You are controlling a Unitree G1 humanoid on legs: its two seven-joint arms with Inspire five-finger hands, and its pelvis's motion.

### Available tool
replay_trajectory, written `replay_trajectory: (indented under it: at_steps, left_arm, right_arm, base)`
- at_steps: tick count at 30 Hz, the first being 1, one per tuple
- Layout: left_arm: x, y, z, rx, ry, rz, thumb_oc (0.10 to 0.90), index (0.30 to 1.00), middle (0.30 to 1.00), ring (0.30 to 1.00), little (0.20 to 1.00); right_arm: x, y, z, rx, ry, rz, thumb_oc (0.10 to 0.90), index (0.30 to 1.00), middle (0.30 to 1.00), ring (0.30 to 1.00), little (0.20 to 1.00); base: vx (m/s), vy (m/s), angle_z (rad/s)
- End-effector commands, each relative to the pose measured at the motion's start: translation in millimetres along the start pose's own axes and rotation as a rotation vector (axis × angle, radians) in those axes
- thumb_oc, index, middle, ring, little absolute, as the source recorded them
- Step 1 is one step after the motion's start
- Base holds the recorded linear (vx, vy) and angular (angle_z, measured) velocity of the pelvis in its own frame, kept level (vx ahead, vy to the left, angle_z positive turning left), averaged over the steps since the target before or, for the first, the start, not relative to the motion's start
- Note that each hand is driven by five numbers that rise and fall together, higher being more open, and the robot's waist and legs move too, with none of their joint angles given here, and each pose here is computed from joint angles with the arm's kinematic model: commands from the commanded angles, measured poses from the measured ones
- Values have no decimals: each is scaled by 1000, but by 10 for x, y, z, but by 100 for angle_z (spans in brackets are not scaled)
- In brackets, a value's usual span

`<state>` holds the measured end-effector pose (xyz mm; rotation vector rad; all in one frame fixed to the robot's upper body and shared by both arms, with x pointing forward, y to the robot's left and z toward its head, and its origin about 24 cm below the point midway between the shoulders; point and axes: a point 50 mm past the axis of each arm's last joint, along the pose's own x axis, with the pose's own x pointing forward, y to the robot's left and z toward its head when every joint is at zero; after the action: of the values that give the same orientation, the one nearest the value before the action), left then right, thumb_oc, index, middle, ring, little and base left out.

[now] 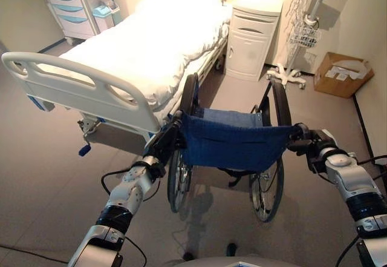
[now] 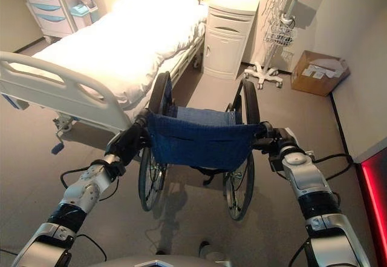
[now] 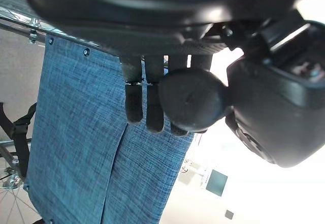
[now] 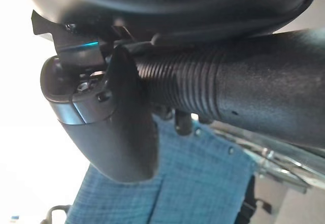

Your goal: Push the wheelchair next to the bed

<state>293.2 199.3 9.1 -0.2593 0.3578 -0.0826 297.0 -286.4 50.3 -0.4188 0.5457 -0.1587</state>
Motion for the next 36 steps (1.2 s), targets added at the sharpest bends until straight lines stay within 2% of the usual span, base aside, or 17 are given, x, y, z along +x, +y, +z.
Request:
replay_trajectory:
  at_steps: [1, 17, 24, 36]
  left_arm:
    - [196, -52, 157, 18, -35, 62, 400, 300, 300, 300, 300]
    - [171, -35, 114, 39, -7, 62, 400, 300, 300, 300, 300]
    - [175, -104, 7, 39, 57, -10, 400, 300, 300, 300, 300]
    - [214, -169, -33, 67, 99, -46, 400, 300, 300, 300, 300]
  right_arm:
    - [-289, 943, 122, 43, -225, 476, 400, 300, 300, 300, 300]
    - [-291, 1012, -16, 90, -154, 444, 400, 300, 300, 300, 300]
    - [-326, 1050, -62, 132, -156, 386, 400, 300, 300, 300, 300]
    - [-357, 1116, -111, 168, -114, 402, 400, 300, 300, 300, 300]
  base:
    - [-4, 34, -8]
    - [19, 1, -6]
    - [49, 38, -5]
    - [69, 26, -1]
